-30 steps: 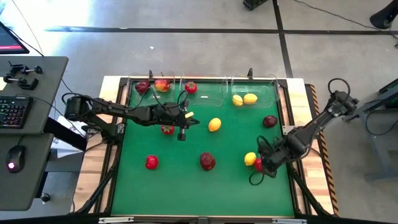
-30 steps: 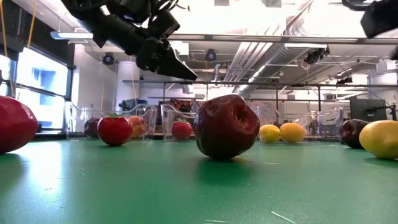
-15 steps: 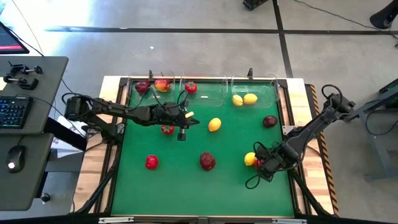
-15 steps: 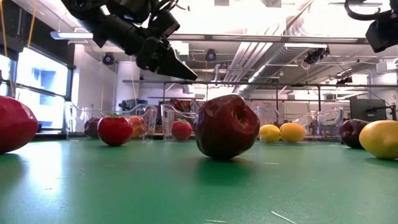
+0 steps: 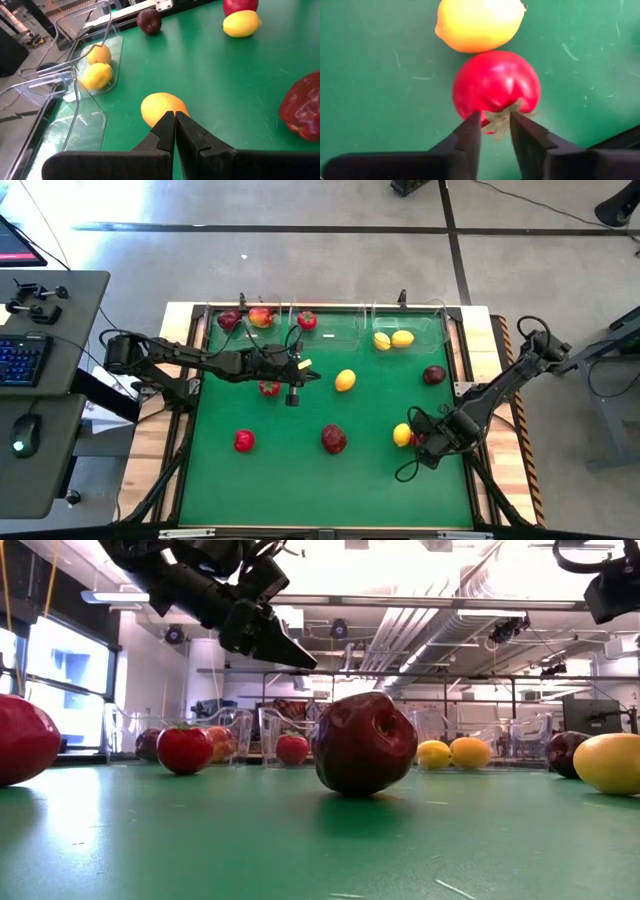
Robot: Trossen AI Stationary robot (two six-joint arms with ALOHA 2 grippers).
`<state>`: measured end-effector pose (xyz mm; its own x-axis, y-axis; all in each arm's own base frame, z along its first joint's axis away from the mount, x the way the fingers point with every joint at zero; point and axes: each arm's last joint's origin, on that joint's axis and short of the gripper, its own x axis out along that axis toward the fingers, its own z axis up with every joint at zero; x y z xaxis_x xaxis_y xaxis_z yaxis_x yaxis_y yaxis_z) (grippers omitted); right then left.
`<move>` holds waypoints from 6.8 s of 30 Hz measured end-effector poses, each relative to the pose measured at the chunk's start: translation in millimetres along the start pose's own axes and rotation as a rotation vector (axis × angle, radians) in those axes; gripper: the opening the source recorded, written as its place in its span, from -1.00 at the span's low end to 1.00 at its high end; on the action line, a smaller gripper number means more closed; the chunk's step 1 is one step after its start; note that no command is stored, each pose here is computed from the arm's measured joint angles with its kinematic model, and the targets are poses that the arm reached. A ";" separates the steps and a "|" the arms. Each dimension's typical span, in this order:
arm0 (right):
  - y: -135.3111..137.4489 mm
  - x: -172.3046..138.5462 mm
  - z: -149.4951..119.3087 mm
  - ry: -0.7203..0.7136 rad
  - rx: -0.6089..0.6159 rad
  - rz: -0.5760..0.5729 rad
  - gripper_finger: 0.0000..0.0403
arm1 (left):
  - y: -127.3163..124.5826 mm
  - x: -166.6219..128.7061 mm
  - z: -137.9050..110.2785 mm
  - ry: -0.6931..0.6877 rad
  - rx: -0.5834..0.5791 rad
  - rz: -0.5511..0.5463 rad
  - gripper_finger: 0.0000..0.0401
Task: Sort produce into baskets
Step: Put the bottom right tomato into the middle transparent bin
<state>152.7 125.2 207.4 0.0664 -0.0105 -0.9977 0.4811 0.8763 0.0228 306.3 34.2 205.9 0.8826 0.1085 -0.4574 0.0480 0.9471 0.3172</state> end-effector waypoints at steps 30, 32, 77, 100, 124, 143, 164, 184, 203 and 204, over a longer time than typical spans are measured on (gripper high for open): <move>5.1 -27.0 3.8 -0.013 0.026 0.003 -0.96 | 0.0 0.0 -0.1 0.001 0.000 0.000 -1.00; 5.1 -19.5 5.0 -0.016 -0.001 0.019 -0.94 | 0.0 0.0 -0.1 0.001 0.000 0.000 -1.00; 23.3 12.2 -59.9 -0.194 -0.321 -0.355 -0.98 | 0.1 0.0 -0.1 0.001 -0.009 0.000 -1.00; 35.3 33.5 -62.4 -0.285 -0.400 -0.435 -0.40 | 0.0 0.0 -0.2 0.002 -0.006 0.000 -1.00; 29.3 1.6 -55.0 -0.320 -0.259 -0.505 -0.46 | 0.1 0.0 -0.1 0.000 -0.008 0.000 -1.00; 28.8 8.8 -52.1 -0.394 -0.328 -0.502 -0.46 | -0.4 0.0 -0.7 0.007 -0.015 -0.003 -1.00; 28.4 23.6 -54.0 -0.355 -0.352 -0.451 -0.46 | -0.5 0.0 -0.7 0.008 -0.015 -0.004 -1.00; 21.0 35.7 -47.4 -0.283 -0.382 -0.475 -0.63 | -0.5 0.0 -0.7 0.008 -0.015 -0.004 -1.00; 8.8 57.7 -32.8 -0.275 -0.267 -0.460 -0.99 | -0.5 0.0 -0.6 0.007 -0.033 -0.003 -1.00; 7.2 61.0 -30.4 -0.288 -0.257 -0.456 -0.99 | -0.5 0.0 -0.6 0.007 -0.034 -0.003 -1.00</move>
<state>133.7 145.5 144.8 0.1548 -0.5118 -0.8451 0.2926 0.8407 -0.4556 306.0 33.9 205.2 0.8792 0.1074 -0.4643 0.0349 0.9571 0.2876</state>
